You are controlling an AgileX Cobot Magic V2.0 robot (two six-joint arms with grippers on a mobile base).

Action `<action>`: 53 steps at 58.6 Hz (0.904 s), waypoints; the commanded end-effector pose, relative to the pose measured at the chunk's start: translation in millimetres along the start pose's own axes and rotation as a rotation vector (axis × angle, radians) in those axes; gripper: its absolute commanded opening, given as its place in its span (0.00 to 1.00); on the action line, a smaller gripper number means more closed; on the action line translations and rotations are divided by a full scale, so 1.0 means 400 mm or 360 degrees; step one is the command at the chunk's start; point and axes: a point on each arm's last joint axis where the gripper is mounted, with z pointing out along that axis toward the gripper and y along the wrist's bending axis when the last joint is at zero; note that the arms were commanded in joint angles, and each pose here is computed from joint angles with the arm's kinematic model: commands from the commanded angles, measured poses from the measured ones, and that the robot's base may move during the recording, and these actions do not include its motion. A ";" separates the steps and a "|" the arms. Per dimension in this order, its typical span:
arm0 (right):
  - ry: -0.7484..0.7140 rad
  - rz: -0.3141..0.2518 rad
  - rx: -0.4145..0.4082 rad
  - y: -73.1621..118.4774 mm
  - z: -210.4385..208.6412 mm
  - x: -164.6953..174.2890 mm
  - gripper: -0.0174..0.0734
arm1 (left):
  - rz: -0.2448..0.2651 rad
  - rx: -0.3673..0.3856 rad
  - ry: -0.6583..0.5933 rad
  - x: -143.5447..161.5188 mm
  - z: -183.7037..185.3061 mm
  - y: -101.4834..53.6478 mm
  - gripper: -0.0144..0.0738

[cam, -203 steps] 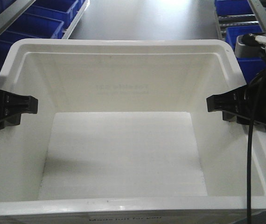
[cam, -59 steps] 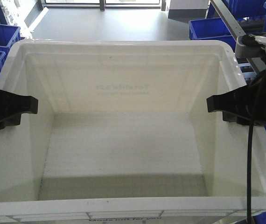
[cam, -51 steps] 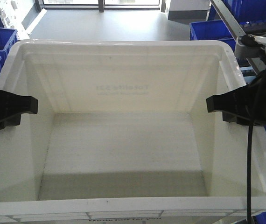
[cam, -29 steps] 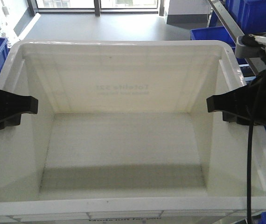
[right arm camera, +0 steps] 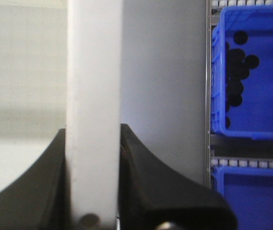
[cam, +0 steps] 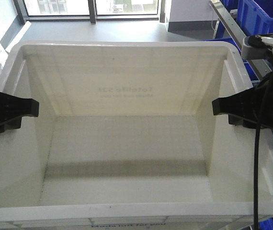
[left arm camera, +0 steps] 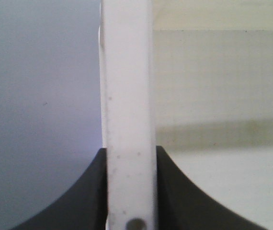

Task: Move bin from left to right shelf
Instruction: 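Hold the tote with both grippers while the base turns away, then keep holding the tote while the base drives to the other shelf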

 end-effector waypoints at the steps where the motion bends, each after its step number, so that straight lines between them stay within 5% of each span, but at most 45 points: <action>1: -0.0272 -0.0030 0.0019 -0.011 -0.051 -0.036 0.19 | 0.0044 0.0032 -0.0221 -0.026 -0.049 0.007 0.16; 53: -0.0269 -0.0030 0.0020 -0.010 -0.049 -0.036 0.19 | 0.0045 0.0031 -0.0220 -0.026 -0.048 0.007 0.16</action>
